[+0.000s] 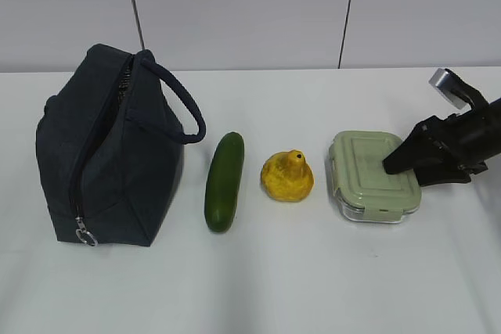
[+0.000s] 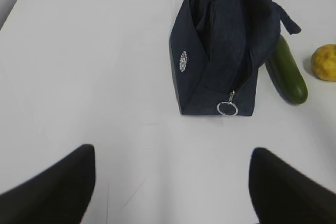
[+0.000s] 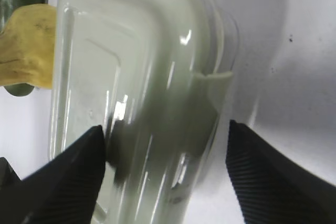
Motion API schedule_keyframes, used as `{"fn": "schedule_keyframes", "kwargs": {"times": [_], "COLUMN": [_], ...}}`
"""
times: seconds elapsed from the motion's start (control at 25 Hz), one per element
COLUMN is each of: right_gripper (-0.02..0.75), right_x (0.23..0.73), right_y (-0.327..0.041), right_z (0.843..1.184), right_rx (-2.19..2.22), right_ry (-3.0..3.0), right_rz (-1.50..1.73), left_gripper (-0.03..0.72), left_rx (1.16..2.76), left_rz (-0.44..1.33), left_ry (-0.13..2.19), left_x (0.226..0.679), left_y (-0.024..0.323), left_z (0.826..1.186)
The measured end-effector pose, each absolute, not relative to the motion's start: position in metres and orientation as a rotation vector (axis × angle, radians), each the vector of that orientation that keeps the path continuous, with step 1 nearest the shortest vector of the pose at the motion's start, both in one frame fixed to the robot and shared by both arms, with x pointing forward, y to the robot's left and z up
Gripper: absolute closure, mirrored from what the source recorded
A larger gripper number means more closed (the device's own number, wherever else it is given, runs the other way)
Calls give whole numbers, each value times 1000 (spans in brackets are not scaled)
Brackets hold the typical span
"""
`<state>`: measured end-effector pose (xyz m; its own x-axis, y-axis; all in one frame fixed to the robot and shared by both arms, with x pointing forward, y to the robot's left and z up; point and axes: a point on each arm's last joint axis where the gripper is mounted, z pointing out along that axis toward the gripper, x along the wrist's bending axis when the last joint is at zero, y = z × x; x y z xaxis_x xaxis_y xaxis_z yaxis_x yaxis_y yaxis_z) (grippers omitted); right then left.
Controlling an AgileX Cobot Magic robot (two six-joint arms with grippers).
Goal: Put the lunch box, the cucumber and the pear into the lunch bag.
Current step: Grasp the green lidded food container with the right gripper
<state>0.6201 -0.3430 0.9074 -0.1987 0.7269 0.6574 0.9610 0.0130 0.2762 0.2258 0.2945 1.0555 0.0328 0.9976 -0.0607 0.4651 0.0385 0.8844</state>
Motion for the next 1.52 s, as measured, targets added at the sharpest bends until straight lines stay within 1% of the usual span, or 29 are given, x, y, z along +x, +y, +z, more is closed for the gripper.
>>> {"fn": "schedule_keyframes", "kwargs": {"times": [0.92, 1.04, 1.24, 1.36, 1.52], "right_gripper": [181, 208, 305, 323, 328], "right_x": [622, 622, 622, 621, 621], "right_y": [-339, -339, -339, -339, -339], "right_z": [907, 907, 907, 907, 907], "right_rx": [-1703, -1704, -1701, -1695, -1695], "right_ry": [-1915, -1912, -1914, -1911, -1911], "right_rz": [-1051, -1051, -1055, -1055, -1055], "left_gripper": [160, 160, 160, 160, 160], "left_rx": [1534, 1534, 1534, 1534, 1534], "left_rz": [867, 867, 867, 867, 867], "left_ry": [1540, 1540, 1540, 1540, 1540], "left_x": [226, 226, 226, 226, 226], "left_y": [294, 294, 294, 294, 294], "left_z": [1056, 1056, 1056, 1056, 1056]}}
